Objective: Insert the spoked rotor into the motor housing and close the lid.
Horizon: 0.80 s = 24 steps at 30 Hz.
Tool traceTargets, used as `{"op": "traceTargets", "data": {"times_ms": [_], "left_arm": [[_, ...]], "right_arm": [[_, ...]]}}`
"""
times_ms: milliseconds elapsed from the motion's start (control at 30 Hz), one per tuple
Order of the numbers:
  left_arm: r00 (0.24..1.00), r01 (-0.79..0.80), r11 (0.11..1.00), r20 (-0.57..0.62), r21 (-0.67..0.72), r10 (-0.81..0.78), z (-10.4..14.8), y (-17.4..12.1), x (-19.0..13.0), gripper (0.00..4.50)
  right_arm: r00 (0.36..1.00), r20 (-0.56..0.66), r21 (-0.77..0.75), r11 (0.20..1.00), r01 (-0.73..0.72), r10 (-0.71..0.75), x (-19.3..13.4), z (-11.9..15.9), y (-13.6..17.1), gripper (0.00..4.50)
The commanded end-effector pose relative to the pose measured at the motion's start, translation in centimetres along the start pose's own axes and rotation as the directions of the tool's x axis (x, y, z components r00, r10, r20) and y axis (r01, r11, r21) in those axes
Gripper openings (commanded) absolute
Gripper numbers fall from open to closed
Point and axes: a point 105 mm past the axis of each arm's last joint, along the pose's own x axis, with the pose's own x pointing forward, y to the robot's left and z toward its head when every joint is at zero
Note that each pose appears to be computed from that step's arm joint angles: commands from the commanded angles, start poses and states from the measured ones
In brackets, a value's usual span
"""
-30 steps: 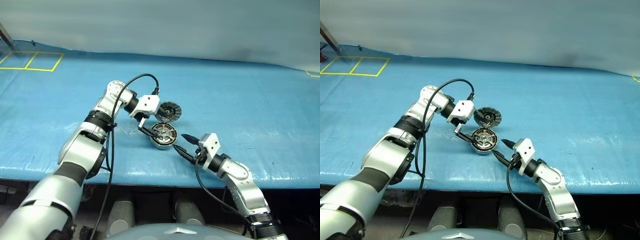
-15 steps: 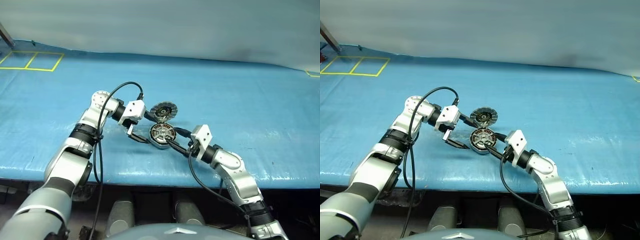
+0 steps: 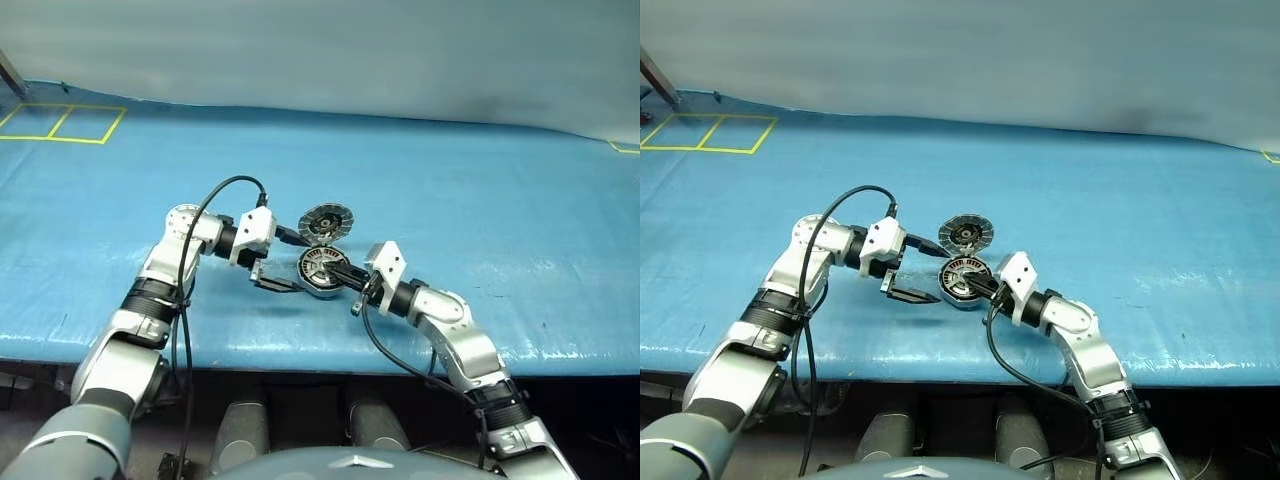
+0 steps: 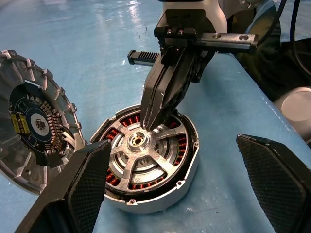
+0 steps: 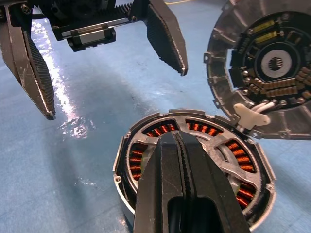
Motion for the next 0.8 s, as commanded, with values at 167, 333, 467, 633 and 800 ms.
{"op": "traceTargets", "data": {"times_ms": [167, 333, 467, 633, 800], "left_arm": [[0.994, -0.093, 0.995, 0.058, -0.02, 0.094, 0.6, -0.3, -0.8, 4.5], [0.986, -0.143, 0.987, 0.079, -0.068, 0.149, -0.2, -0.9, -1.1, 4.5], [0.979, -0.167, 0.981, 0.099, -0.096, 0.176, -0.5, -1.3, -1.1, 4.5], [0.965, -0.208, 0.969, 0.131, -0.136, 0.225, -0.6, -1.4, -1.3, 4.5], [0.952, -0.239, 0.955, 0.15, -0.174, 0.266, -0.9, -1.6, -1.2, 4.5]], "right_arm": [[0.999, -0.034, -0.028, 0.999, -0.032, 0.031, 0.8, 0.2, -0.1, 0.03], [0.988, -0.153, -0.045, 0.999, 0.013, -0.02, 0.6, -1.3, -1.1, 0.03], [0.988, -0.155, -0.053, 0.998, 0.017, -0.025, 0.7, -1.2, -1.0, 0.03], [0.997, -0.079, -0.056, 0.998, 0.019, -0.023, 0.7, 0.7, -0.9, 0.03], [0.999, -0.042, -0.093, 0.996, 0.004, -0.008, 0.7, 2.4, -0.8, 0.03]]}}
